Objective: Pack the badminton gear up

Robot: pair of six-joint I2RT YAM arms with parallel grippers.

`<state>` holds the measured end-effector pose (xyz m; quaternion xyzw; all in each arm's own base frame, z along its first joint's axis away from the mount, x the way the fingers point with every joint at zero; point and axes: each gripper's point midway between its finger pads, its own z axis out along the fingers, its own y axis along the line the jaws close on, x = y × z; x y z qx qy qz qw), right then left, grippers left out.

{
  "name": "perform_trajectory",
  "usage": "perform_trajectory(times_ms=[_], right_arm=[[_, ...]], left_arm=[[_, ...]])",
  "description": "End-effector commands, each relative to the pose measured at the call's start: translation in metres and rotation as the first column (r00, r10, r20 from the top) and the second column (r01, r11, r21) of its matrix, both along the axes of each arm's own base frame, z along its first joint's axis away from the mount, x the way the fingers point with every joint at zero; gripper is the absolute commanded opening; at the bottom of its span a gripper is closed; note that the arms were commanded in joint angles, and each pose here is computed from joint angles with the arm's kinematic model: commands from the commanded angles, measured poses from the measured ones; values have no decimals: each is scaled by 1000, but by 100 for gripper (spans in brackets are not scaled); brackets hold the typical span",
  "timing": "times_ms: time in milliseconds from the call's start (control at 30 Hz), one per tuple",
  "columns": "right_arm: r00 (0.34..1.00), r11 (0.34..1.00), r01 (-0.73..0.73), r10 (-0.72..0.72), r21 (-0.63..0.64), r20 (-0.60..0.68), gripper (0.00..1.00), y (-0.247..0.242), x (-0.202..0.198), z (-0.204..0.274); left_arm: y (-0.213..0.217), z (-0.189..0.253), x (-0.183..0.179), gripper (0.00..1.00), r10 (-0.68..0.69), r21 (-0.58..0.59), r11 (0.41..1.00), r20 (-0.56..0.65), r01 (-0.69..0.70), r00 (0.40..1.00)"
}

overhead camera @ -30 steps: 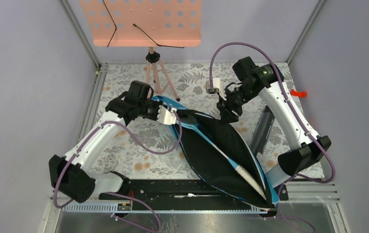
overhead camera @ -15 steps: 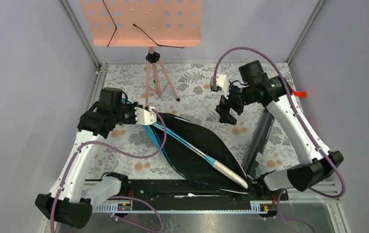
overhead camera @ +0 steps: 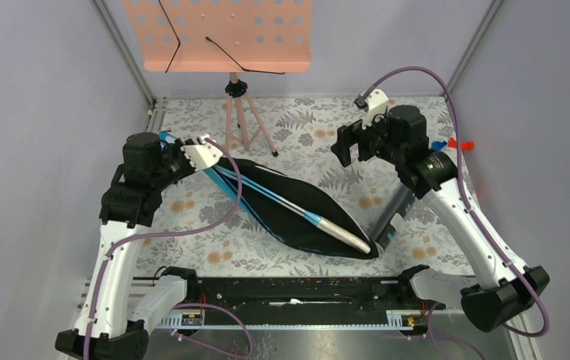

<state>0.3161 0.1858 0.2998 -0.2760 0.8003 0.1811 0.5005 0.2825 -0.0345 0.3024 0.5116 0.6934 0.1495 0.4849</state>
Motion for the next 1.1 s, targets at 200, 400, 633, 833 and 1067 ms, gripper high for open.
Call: perform_trajectory(times_ms=[200,400,633,833,1067], right_arm=[[959,907,219,-267,360,91,100,-16,-1,44],[951,908,253,-297,335,84,100,-26,-6,32],[954,911,260,-294,321,63,100,-24,-4,23],[961,905,247,-275,348,34,100,-18,-6,19],[990,897,140,-138,420,-34,99,10,-18,4]], left_arm=[[3,129,24,0,252,-427,899,321,-97,913],[21,151,12,0,333,-432,888,366,-158,869],[41,160,-18,0,389,-394,889,386,-232,836],[64,187,-26,0,562,-559,778,412,-287,717],[21,151,-8,0,527,-790,586,202,-181,825]])
